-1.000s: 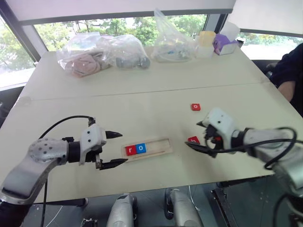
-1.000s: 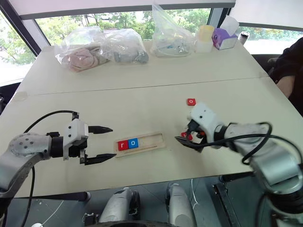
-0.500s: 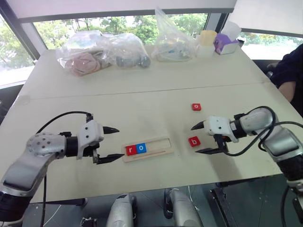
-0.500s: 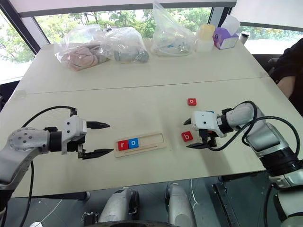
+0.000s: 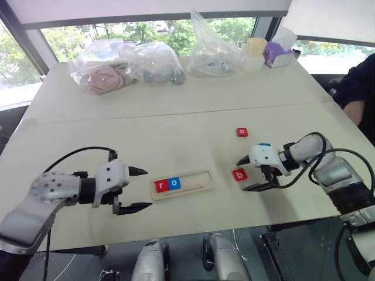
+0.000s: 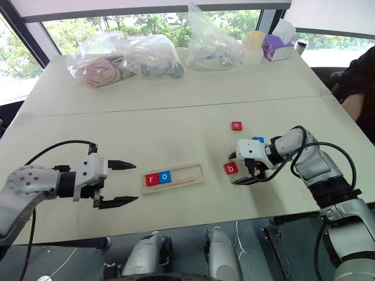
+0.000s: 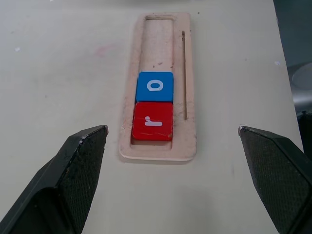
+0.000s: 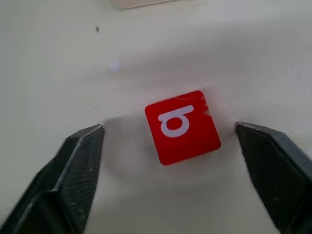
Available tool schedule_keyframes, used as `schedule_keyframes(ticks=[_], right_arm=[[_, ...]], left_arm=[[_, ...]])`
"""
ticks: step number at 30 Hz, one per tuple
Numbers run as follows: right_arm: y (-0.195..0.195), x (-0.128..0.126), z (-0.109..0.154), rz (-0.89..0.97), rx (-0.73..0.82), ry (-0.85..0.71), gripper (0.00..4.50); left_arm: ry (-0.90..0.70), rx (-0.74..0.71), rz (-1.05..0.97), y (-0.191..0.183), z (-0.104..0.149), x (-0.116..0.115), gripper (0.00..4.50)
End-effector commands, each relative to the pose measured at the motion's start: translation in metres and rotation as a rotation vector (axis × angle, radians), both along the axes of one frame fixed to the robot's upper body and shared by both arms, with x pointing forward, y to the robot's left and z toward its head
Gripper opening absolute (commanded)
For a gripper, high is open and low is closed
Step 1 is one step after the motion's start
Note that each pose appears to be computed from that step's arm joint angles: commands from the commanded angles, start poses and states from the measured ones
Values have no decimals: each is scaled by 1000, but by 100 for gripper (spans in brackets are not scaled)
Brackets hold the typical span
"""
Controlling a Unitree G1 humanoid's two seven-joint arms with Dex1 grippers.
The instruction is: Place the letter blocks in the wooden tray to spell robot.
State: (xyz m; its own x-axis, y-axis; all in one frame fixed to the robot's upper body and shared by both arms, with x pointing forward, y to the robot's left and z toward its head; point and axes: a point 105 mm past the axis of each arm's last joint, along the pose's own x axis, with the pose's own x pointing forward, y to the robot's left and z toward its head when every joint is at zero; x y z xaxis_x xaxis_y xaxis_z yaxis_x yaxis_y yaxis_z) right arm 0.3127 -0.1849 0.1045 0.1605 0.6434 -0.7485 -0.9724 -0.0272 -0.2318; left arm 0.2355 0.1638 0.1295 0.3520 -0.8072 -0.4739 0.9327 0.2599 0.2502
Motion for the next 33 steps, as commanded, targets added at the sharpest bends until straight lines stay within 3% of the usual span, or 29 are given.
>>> schedule_keyframes(ticks=[1,4,14,23,33], right_arm=[[-2,7,1,-8,-18,-42,275],[0,7,4,-10,-1,-46,116],[67,-12,59,65,247,-16,113],[115,-18,31,124,235,17,113],[135,-9,9,139,207,6,113]], left_arm=[[-52,4,-16,0,11,0,450],[-55,4,-18,-1,11,1,450],[-54,7,-29,1,9,2,450],[-65,0,-25,-2,8,3,450],[-63,8,-13,-4,4,-3,450]])
